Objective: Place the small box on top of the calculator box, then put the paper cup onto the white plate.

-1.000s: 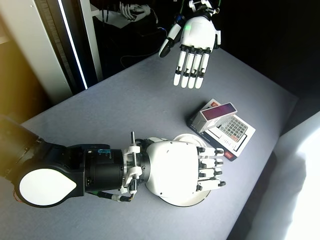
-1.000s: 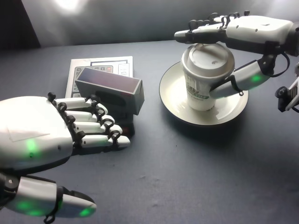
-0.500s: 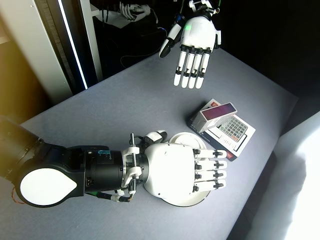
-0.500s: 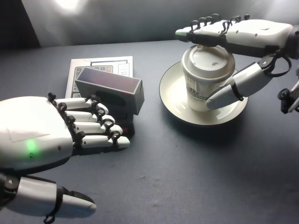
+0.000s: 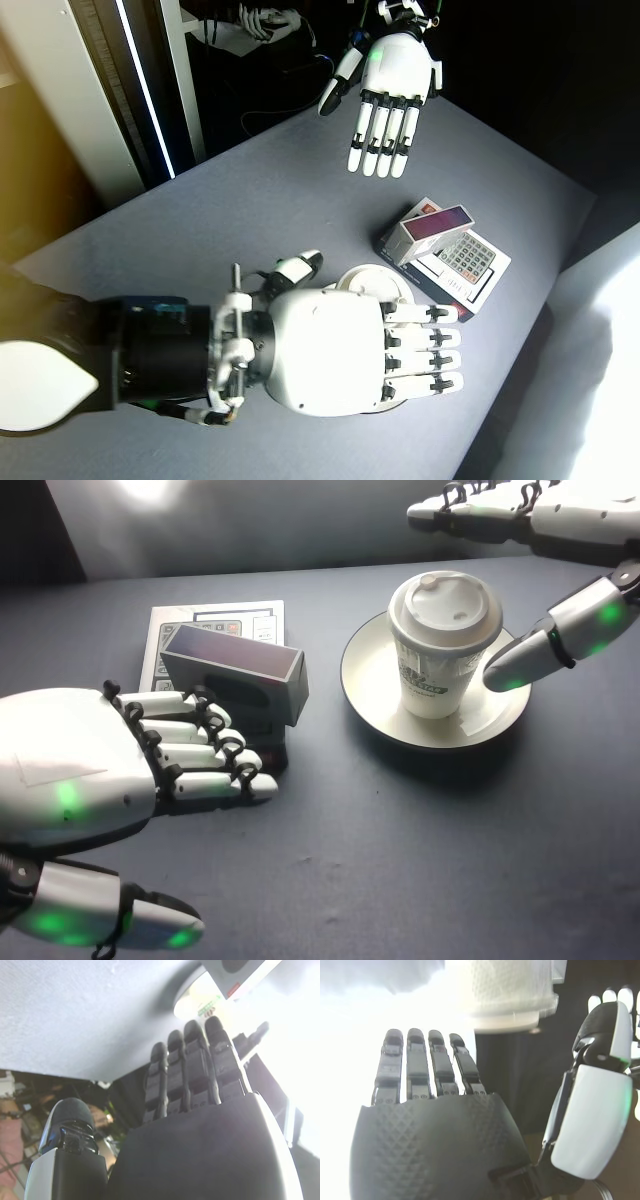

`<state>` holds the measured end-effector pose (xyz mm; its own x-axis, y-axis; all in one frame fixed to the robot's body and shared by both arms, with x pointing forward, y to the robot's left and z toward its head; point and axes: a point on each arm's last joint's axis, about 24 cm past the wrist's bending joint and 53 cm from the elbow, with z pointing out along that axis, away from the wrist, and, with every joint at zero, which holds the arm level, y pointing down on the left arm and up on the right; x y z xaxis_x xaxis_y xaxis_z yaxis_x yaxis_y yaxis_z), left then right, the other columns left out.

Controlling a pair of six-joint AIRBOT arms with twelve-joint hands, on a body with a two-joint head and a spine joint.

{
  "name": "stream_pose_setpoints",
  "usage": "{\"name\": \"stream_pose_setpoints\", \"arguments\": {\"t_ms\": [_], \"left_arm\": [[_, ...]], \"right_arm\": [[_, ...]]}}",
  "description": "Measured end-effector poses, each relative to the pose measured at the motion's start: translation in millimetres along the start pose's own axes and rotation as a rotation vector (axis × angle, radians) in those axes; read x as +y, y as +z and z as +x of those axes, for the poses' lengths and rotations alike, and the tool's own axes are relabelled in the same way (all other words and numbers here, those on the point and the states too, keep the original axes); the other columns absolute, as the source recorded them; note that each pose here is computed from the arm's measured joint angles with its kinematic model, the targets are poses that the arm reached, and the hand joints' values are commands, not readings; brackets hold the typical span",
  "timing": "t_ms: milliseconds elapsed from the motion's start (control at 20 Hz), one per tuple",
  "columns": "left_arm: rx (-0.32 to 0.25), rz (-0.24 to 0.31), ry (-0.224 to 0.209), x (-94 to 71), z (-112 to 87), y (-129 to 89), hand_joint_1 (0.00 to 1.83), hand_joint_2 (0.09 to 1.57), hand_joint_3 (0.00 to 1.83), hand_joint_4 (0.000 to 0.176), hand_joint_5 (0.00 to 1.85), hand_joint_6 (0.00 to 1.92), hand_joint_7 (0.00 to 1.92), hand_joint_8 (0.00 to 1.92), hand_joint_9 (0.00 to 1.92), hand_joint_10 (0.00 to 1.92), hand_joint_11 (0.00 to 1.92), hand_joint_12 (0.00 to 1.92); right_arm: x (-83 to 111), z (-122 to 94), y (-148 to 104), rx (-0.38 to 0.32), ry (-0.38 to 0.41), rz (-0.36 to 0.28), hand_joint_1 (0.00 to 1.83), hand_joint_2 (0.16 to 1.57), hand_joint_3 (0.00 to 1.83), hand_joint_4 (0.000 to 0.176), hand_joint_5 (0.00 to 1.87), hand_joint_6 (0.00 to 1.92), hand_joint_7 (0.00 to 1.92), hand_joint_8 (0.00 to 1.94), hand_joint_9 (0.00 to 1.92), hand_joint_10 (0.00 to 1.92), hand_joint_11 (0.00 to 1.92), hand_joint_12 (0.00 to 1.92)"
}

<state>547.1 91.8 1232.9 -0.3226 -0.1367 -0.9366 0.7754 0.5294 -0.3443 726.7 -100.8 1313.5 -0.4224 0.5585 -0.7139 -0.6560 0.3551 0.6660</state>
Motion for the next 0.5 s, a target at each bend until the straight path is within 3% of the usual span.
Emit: {"name": "stream_pose_setpoints", "arguments": {"t_ms": [200,300,350,500], "left_arm": [[0.007,0.019,0.005,-4.9,-0.4,2.7,0.0,1.23,0.0,0.0,0.22,0.0,0.26,0.0,0.24,0.0,0.0,0.42],[0.014,0.023,0.009,-6.5,2.0,5.7,0.0,1.22,0.0,0.0,0.23,0.0,0.27,0.0,0.25,0.0,0.0,0.45],[0.016,0.027,0.009,-7.6,3.1,8.4,0.0,1.22,0.0,0.0,0.23,0.0,0.27,0.0,0.25,0.0,0.0,0.45],[0.017,0.034,0.005,-8.4,4.4,11.4,0.0,1.23,0.0,0.0,0.22,0.0,0.25,0.0,0.23,0.0,0.0,0.43]], "right_arm": [[11.5,-3.9,-21.2,0.017,0.003,0.015,0.58,0.72,0.0,0.0,0.0,0.0,0.0,0.0,0.0,0.0,0.0,0.0],[26.9,-2.9,-34.6,0.053,-0.108,0.006,0.59,0.71,0.0,0.0,0.0,0.0,0.0,0.0,0.0,0.0,0.0,0.0],[38.8,-5.1,-42.9,0.052,-0.125,-0.011,0.59,0.71,0.0,0.0,0.0,0.0,0.0,0.0,0.0,0.0,0.0,0.0],[60.1,-9.1,-63.1,0.04,-0.103,-0.044,0.59,0.72,0.0,0.0,0.0,0.0,0.0,0.0,0.0,0.0,0.0,0.0]]}}
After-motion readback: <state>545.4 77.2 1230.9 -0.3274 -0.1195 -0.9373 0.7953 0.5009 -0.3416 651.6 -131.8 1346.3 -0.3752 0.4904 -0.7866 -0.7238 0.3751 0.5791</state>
